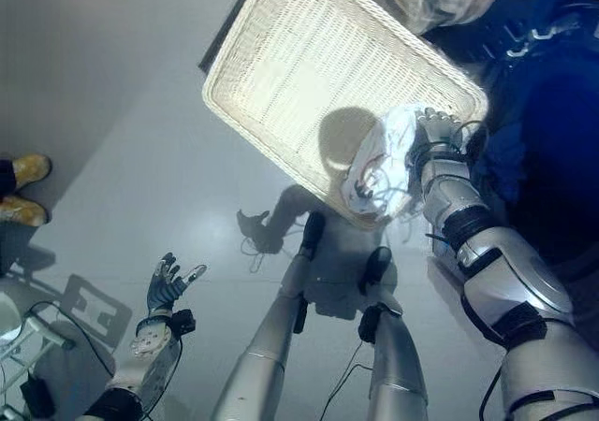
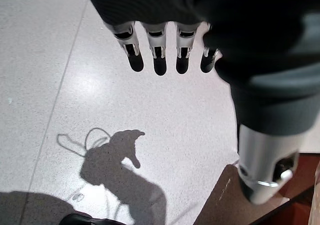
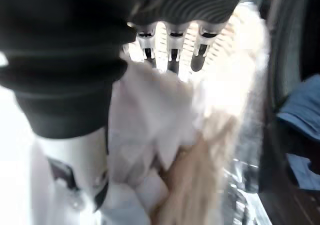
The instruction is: Put the clothes into the washing machine.
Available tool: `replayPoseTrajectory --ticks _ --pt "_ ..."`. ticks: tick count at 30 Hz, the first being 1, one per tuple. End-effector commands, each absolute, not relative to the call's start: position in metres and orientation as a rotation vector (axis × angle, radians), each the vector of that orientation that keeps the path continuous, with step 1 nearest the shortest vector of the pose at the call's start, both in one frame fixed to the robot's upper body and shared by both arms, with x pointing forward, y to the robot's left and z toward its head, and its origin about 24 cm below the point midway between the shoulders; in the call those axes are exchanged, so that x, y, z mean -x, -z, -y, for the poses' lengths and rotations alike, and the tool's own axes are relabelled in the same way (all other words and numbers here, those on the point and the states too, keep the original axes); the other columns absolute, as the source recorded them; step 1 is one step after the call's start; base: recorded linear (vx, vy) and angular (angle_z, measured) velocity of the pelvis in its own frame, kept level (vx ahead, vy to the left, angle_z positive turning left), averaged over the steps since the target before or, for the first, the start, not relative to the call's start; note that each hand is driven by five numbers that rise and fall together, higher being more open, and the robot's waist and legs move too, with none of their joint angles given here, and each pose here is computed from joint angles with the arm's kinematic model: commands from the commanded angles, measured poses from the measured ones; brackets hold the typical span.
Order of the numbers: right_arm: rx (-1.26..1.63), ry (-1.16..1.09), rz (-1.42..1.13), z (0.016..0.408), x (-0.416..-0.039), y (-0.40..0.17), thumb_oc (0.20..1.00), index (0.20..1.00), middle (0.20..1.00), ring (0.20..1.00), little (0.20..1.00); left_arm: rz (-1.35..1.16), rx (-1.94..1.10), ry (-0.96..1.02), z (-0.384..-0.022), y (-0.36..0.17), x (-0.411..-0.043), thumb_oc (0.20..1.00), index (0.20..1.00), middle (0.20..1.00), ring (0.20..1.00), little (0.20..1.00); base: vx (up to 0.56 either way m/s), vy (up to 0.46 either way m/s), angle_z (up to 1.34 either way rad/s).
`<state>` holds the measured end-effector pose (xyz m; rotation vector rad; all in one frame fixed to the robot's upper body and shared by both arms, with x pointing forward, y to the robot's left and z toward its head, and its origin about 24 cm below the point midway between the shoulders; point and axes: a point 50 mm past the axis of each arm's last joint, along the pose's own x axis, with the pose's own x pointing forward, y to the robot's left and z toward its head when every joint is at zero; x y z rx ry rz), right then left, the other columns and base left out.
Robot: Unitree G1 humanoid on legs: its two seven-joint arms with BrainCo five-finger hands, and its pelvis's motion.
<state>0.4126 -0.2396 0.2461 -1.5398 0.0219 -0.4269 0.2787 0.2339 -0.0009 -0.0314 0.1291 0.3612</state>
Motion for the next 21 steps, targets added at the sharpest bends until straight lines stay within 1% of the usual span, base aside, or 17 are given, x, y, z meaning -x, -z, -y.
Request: replayPoseTrajectory --ticks 1,5,11,13,14,15,21 --pt "1.540 0.446 -0.118 0.257 -0.410 -0.245 1.000 1.000 1.000 1.000 1.000 -0.091 0.017 -0.335 -0.231 -0.008 -0.284 1.000 1.000 1.000 1.000 1.000 0.02 -0.027 0.04" --pt "1.501 0.425 -0.263 0.267 -0.409 -0.237 1.000 1.000 1.000 1.000 1.000 -0.078 0.006 -0.300 -0.226 -0.012 -0.285 1.000 1.000 1.000 1.000 1.000 0.01 -0.008 0.00" --pt "1.458 0.425 -0.336 0.271 -0.408 -0.237 1.000 1.000 1.000 1.000 1.000 -0.060 0.008 -0.253 -0.217 -0.016 -0.286 1.000 1.000 1.000 1.000 1.000 0.00 -0.003 0.01" --pt "1.408 0.375 -0.360 0.267 -0.410 -0.232 1.000 1.000 1.000 1.000 1.000 -0.052 0.007 -0.227 -0.212 -0.019 -0.286 1.000 1.000 1.000 1.000 1.000 0.01 -0.054 0.02" --pt "1.366 0.342 -0.351 0.264 -0.411 -0.229 0.511 0.511 0.511 0.511 0.511 -0.051 0.004 -0.215 -0.210 -0.020 -0.287 1.000 1.000 1.000 1.000 1.000 0.01 -0.061 0.03" --pt "1.344 0.327 -0.340 0.262 -0.412 -0.228 0.200 0.200 0.200 0.200 0.200 -0.051 0.003 -0.210 -0.209 -0.021 -0.287 1.000 1.000 1.000 1.000 1.000 0.00 0.000 0.00" --pt "1.108 0.220 -0.168 0.235 -0.418 -0.225 0.200 0.200 0.200 0.200 0.200 -0.055 0.000 -0.197 -0.208 -0.021 -0.286 1.000 1.000 1.000 1.000 1.000 0.00 -0.037 0.00"
